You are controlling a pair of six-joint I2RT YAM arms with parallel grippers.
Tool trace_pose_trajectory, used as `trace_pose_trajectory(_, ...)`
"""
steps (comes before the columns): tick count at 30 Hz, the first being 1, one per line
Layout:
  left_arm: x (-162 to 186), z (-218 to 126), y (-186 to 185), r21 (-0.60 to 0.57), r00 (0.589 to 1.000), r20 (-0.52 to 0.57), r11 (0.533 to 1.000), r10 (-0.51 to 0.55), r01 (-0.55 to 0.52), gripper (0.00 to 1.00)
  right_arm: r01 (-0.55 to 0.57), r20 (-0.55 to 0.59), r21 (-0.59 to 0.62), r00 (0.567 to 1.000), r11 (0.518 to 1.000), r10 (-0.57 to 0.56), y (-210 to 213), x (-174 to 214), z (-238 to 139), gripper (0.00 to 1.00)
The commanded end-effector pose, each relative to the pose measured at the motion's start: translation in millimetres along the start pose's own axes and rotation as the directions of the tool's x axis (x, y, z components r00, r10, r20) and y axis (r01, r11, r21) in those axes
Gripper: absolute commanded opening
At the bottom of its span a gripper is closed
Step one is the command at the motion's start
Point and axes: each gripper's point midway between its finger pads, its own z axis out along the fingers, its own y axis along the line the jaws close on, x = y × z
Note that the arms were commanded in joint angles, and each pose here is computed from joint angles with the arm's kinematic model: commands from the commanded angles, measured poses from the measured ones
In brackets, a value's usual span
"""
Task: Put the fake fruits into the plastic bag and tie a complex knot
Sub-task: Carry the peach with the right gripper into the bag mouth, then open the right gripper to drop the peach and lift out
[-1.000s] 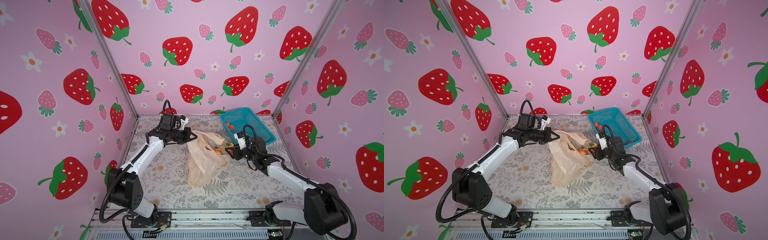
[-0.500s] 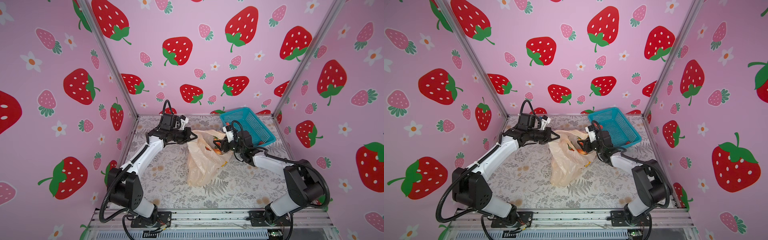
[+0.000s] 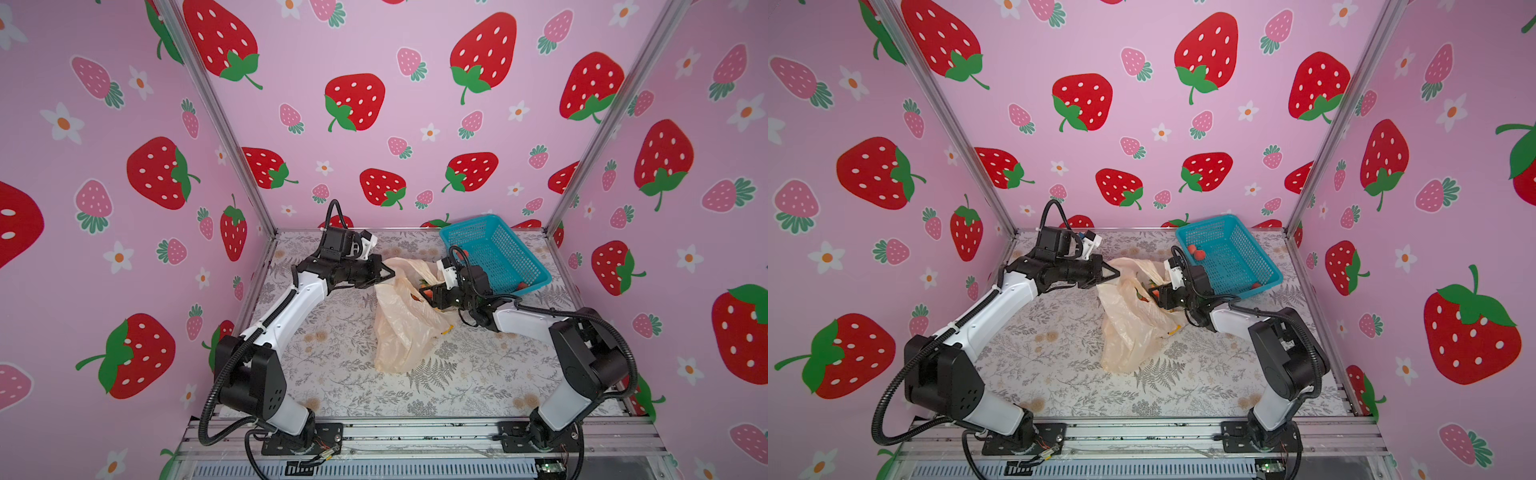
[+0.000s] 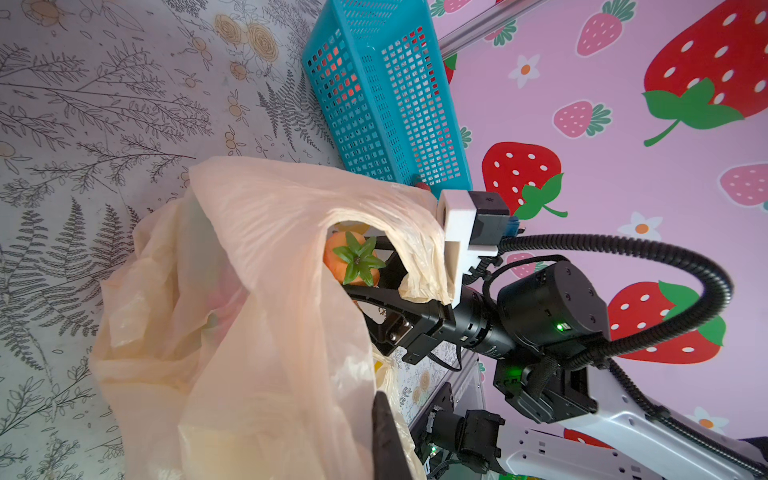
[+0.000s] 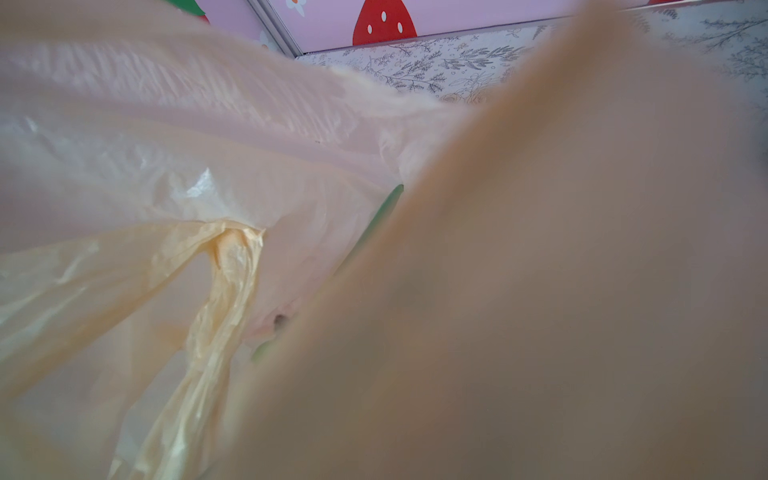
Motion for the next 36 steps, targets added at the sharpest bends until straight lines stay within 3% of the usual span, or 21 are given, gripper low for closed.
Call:
trace_pose_trajectory(1,0.4,-2.7,-8.9,0.022,1.0,0.003,1.0,0.018,-0.018,0.0,0.0,0.037,0.0,0.999,1.0,0.0,9.1,-14.3,-13.3,0.63)
trace_pose_trajectory(12,0.4,-2.4,-6.7,0.014,1.0,0.002,1.0,0.019,-0.019,0.0,0.035,0.088,-0.052,0.996,0.998,-0.031,27.5,-33.4,-29.7,0.75)
trace_pose_trajectory(20,-0.2,-2.9,-5.7,0.007,1.0,0.004,1.0,0.021,-0.021,0.0,0.064,0.067,-0.056,0.996,0.996,-0.06,27.2,-31.1,-44.4,0.73)
trace_pose_trajectory(30,-20.5,-22.8,11.7,-0.04,0.995,0.102,0.999,-0.009,0.013,0.0,0.213,0.045,-0.116,0.977,0.97,-0.209,42.6,-27.4,-105.8,0.7)
trace_pose_trajectory(33,-25.3,-28.6,14.7,-0.039,0.993,0.118,0.999,-0.017,0.022,0.0,0.188,0.086,-0.06,0.979,0.98,-0.183,27.7,-40.5,-121.0,0.7)
trace_pose_trajectory(36,-26.8,-28.9,18.6,-0.044,0.992,0.127,0.999,-0.019,0.025,0.0,0.082,0.144,0.04,0.986,0.996,-0.087,-13.8,-59.7,-133.1,0.7)
